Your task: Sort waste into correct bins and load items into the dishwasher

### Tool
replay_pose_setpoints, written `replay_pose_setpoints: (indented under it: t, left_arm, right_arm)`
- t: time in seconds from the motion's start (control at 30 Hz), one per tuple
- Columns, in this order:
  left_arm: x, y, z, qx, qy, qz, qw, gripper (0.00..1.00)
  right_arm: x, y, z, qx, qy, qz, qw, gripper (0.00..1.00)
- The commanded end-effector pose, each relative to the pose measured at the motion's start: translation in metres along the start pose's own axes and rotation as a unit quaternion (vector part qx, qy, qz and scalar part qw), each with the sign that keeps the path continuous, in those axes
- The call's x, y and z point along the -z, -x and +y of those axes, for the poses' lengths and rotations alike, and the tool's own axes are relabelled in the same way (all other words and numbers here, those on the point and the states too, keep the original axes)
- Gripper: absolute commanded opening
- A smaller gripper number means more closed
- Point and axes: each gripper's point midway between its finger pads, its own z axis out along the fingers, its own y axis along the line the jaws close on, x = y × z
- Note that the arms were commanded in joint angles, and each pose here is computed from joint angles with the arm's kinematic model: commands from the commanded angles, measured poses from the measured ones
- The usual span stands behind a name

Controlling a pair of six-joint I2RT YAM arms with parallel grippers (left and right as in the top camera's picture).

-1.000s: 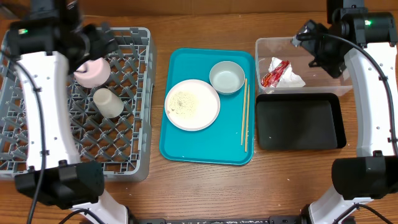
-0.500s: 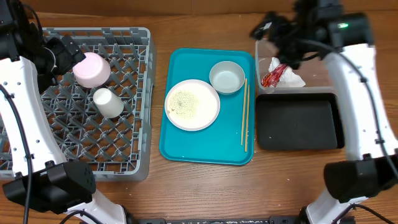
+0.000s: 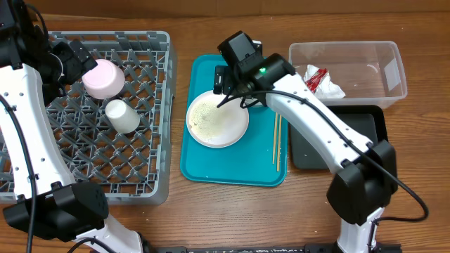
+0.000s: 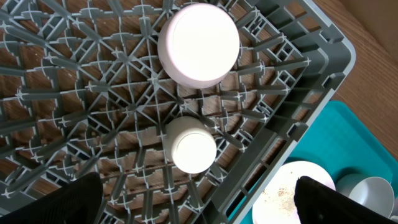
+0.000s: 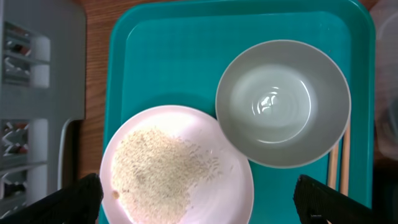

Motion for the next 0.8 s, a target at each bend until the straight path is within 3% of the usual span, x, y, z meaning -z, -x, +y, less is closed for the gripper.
replay_pose_setpoints:
  t: [0.0,0.47,0.67,0.77]
  left_arm:
    - [0.008,0.002,0.0,0.007,0.0,-0.012,1.0,1.0]
    - [0.007,0.002,0.0,0.007,0.0,-0.012,1.0,1.0]
    - [0.008,0.002,0.0,0.007,0.0,-0.012,1.0,1.0]
    - [0.008,0.002,0.0,0.007,0.0,-0.012,1.0,1.0]
  right_arm:
    - [-0.007,0.016,-0.005,-0.005,-0.015,-0.032,0.999,1.0]
    - [-0.044,0.037,-0.012,-0.012,-0.056,-0.091,0.994,0.99]
    - [-0.068,0.036,-0.014,-0.016,-0.06,-0.089,0.994,0.86]
    - [-0.087,0.034,-0.022,-0.026,-0.069,-0.082,0.994,0.73]
